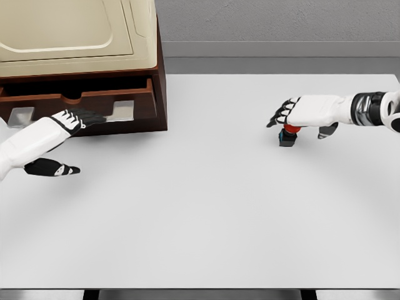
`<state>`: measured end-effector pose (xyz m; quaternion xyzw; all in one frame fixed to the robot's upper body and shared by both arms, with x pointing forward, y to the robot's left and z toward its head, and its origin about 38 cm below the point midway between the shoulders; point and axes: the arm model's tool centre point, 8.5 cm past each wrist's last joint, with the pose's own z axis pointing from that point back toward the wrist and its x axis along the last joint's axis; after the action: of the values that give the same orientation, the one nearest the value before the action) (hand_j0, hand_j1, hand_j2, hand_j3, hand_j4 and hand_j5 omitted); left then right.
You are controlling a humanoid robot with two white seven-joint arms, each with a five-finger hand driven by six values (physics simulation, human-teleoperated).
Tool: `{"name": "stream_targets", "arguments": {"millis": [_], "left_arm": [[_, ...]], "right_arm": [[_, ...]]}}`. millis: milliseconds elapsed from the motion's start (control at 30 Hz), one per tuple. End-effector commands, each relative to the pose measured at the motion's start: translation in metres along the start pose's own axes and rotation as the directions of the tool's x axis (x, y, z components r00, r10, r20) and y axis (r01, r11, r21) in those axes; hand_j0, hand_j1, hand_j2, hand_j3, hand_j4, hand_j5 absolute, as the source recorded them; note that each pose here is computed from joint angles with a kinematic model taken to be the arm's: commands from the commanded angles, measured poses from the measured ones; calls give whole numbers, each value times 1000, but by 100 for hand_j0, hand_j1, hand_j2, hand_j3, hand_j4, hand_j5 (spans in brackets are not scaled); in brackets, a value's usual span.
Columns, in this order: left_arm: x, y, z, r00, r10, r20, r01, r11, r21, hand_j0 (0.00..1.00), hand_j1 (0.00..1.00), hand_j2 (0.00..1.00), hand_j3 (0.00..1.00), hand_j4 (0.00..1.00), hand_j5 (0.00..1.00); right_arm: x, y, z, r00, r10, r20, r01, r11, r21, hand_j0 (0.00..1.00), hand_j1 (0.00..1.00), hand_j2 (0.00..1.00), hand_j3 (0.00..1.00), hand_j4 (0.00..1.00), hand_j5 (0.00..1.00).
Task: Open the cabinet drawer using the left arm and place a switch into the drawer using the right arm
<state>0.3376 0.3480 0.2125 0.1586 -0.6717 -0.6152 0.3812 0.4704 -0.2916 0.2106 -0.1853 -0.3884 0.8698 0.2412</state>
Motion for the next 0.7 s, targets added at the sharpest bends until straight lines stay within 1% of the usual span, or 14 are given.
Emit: {"name": "stream_targets", "arguments": {"millis": [0,100,367,400,600,667], "left_arm": [[1,1,0,1000,3,4,-3,1000,4,100,100,100,100,100,100],[0,-3,2,1000,12,0,-12,1000,-4,100,100,100,100,100,100],[0,-6,4,1000,25,-4,-25,1000,4,100,100,100,100,100,100],[-1,-9,6,999,32,-8,-32,999,0,100,100,100,100,100,100],[0,-8,17,999,33,-26,-33,999,13,100,100,100,100,100,100],[-1,-6,21,999,29,-23,-28,999,30,100,100,100,100,100,100]], "right_arm": [[1,1,-1,1000,-3,2,3,1000,0,100,100,100,100,100,100],[1,2,-1,1000,-4,4,4,1000,2,100,100,100,100,100,100],[3,-2,-5,1000,0,10,0,1000,-4,100,100,100,100,100,100],[4,-1,-5,1000,-1,11,1,1000,-3,100,100,100,100,100,100],[4,-1,-5,1000,-1,11,1,1000,-3,100,100,100,100,100,100],[4,-1,-5,1000,-1,11,1,1000,-3,100,100,100,100,100,100]]}}
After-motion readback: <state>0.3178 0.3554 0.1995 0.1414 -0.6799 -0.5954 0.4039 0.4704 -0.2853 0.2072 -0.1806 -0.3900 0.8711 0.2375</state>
